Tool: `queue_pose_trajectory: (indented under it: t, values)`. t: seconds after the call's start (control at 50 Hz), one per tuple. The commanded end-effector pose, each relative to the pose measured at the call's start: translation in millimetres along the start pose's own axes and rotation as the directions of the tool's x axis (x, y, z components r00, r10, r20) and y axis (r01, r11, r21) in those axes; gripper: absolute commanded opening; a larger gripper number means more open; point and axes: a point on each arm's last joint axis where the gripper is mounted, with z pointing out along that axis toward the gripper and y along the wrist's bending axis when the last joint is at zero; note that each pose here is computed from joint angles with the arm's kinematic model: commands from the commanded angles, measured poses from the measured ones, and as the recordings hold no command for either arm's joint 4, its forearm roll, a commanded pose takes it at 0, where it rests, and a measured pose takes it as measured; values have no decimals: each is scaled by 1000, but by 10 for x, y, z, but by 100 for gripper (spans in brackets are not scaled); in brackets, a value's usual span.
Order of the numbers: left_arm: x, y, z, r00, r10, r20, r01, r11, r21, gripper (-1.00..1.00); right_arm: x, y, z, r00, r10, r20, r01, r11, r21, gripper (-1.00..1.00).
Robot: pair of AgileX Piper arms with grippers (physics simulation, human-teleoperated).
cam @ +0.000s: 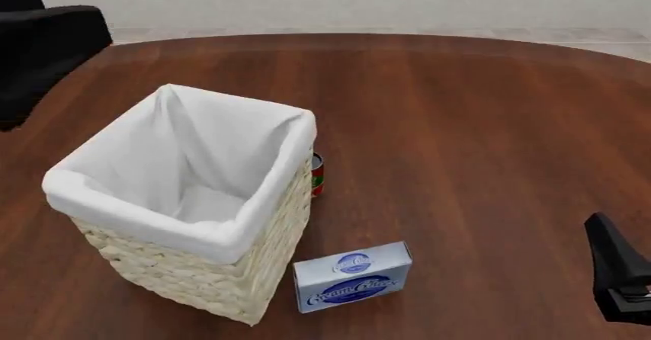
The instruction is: Pick up the cream cheese box, and put it in the basket.
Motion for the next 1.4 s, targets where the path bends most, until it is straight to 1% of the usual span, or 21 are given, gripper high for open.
queue_pose_trajectory:
  t: [0.02, 0.08, 0.12, 0.18, 0.22, 0.26, 0.3, 0.38, 0.56, 0.7, 0.78, 0.86, 0.94, 1.0, 1.04, 1.14, 1.18, 1.2, 1.22, 1.3, 1.4]
  values:
    - [-35, -239, 619, 997, -22, -72, 32, 990, 136, 100, 0, 0, -1, 1000, 12, 0, -12, 1000, -1, 100]
    - [24, -305, 817, 990, 62, -125, -41, 986, 164, 100, 0, 2, -1, 1000, 13, 0, -13, 1000, -3, 100]
    - [17, -361, 895, 986, 12, -169, 18, 984, 177, 100, 0, 3, -1, 1000, 18, 0, -18, 1000, -6, 100]
    - [54, -470, 992, 974, 21, -224, 28, 976, 215, 100, 1, 4, -1, 1000, 18, -1, -18, 1000, -7, 100]
    - [156, -575, 1133, 951, 128, -282, -50, 962, 267, 100, 2, 5, -1, 1000, 19, -2, -19, 1000, -9, 100]
    - [126, -657, 1131, 948, 161, -274, -73, 949, 307, 100, 2, 6, -1, 1000, 19, -3, -19, 1000, -10, 100]
    - [19, -851, 994, 954, 68, -291, 45, 930, 365, 100, 2, 5, -1, 1000, 19, -2, -19, 1000, -9, 100]
    - [188, -846, 1238, 917, 212, -338, -77, 925, 373, 100, 3, 5, -1, 1000, 20, -3, -20, 1000, -9, 100]
    - [292, -883, 1433, 865, 297, -404, -127, 909, 396, 100, 3, 3, -1, 1000, 28, -3, -28, 1000, -5, 100]
    - [391, -947, 1609, 784, 416, -461, -191, 868, 458, 100, 1, -1, -1, 999, 33, -1, -33, 999, 1, 100]
    - [352, -957, 1679, 760, 452, -467, -214, 852, 477, 100, 1, 1, -1, 999, 34, -1, -34, 999, -1, 100]
    - [420, -997, 1770, 690, 545, -476, -261, 801, 539, 100, 2, 3, -1, 999, 36, -2, -36, 999, -5, 100]
    - [454, -1063, 1807, 646, 599, -473, -277, 761, 586, 100, 4, 4, -1, 999, 39, -4, -39, 999, -6, 100]
    - [468, -1149, 1802, 631, 607, -483, -259, 752, 606, 100, 5, 6, -1, 999, 41, -6, -41, 999, -10, 100]
    - [572, -1185, 1820, 595, 637, -491, -259, 729, 634, 100, 5, 6, -1, 999, 43, -6, -43, 999, -10, 100]
    - [625, -1252, 1867, 565, 663, -492, -255, 707, 659, 100, 6, 5, -1, 999, 50, -7, -50, 999, -8, 100]
    - [616, -1261, 1888, 564, 657, -500, -249, 713, 656, 100, 7, 6, -1, 999, 51, -7, -51, 999, -9, 100]
    - [635, -1246, 1907, 555, 665, -499, -254, 707, 660, 100, 7, 6, -1, 999, 51, -8, -51, 999, -10, 100]
    - [680, -1244, 1905, 534, 693, -484, -267, 682, 681, 100, 8, 8, -1, 999, 51, -9, -51, 999, -14, 100]
    - [802, -1295, 1936, 485, 715, -503, -245, 663, 707, 100, 13, 9, -1, 999, 52, -14, -52, 999, -15, 100]
    - [833, -1466, 1903, 467, 725, -507, -216, 649, 730, 100, 14, 9, -1, 998, 55, -16, -55, 998, -15, 100]
